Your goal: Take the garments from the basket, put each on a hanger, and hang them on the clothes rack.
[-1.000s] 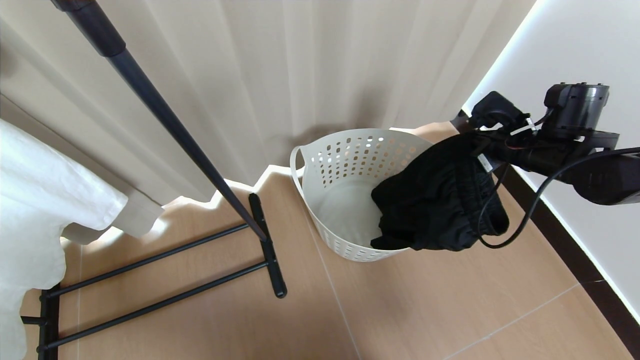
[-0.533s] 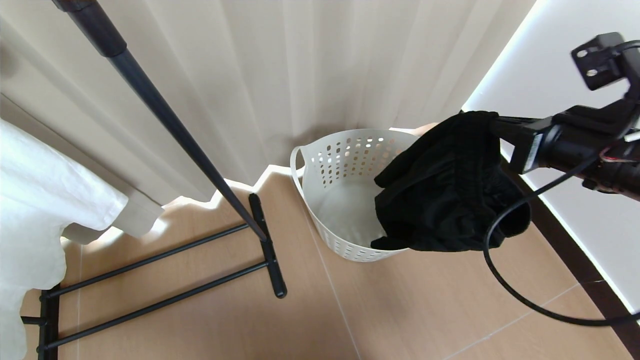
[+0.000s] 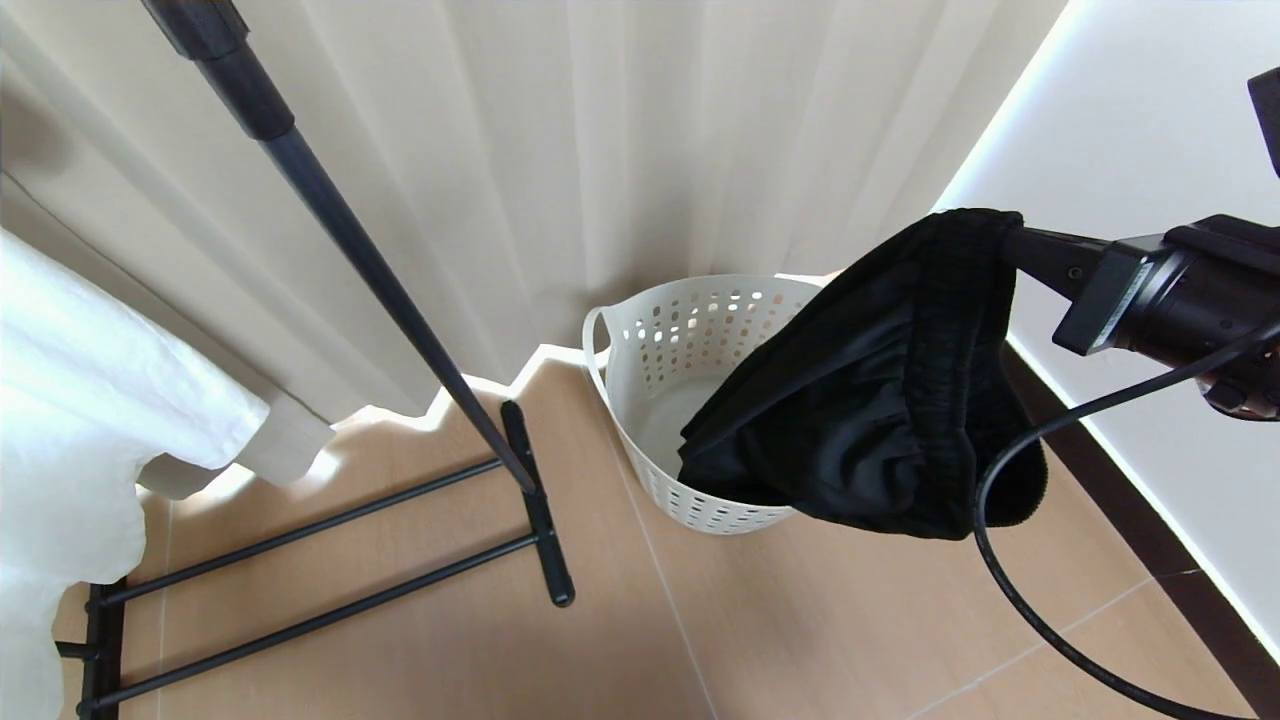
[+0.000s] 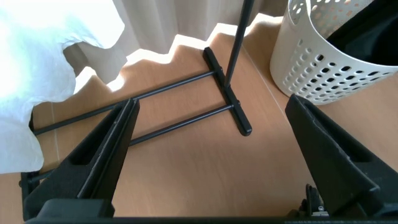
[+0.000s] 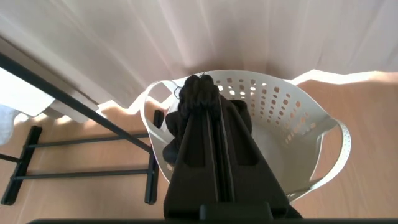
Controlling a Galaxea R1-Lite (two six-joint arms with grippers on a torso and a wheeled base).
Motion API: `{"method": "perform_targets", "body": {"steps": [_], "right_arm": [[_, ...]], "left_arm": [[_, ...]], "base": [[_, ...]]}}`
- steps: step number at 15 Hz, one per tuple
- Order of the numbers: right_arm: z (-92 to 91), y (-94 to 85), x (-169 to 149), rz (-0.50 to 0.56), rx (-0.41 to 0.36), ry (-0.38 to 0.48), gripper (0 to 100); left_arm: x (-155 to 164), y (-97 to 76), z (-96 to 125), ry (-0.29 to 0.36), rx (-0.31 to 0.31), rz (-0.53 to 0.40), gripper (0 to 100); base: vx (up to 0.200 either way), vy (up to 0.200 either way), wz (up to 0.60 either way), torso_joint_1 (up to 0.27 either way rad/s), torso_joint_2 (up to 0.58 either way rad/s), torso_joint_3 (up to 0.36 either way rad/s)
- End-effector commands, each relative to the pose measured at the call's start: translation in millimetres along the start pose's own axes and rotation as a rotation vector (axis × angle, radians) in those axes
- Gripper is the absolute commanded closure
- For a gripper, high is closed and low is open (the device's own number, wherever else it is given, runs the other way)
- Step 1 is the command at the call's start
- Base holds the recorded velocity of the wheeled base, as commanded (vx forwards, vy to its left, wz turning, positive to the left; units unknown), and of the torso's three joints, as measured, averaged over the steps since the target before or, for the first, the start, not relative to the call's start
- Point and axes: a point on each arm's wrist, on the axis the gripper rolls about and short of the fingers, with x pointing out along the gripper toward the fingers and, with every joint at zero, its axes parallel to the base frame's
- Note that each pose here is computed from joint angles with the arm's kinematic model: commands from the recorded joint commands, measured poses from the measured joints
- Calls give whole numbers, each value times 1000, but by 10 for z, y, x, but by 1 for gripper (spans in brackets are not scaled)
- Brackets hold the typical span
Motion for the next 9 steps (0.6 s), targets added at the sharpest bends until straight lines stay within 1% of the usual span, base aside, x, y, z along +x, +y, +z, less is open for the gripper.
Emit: {"method": "perform_targets", "body": {"steps": [1, 4, 6, 7, 8, 9], "right_arm": [[-33, -3, 27, 4, 6, 11, 100], [-73, -8, 53, 4, 4, 4, 100], [-62, -7, 54, 7, 3, -21, 100], [-70, -8, 48, 7, 3, -19, 100], [-69, -8, 43, 7, 3, -21, 100], [-69, -8, 43, 7, 2, -21, 100]], "left_arm": [[1, 0, 1, 1, 0, 0, 0], [1, 0, 3, -1, -2, 1, 0], [1, 0, 3, -1, -2, 1, 0], [1, 0, 1, 1, -2, 0, 0], [1, 0, 1, 1, -2, 0, 0], [1, 0, 1, 1, -2, 0, 0]], "base": [[0, 0, 0, 2, 7, 188], [0, 0, 0, 1, 2, 204], [0, 0, 0, 7, 2, 205], [0, 0, 0, -2, 7, 203], [0, 0, 0, 2, -27, 163], [0, 0, 0, -2, -159, -2]]}}
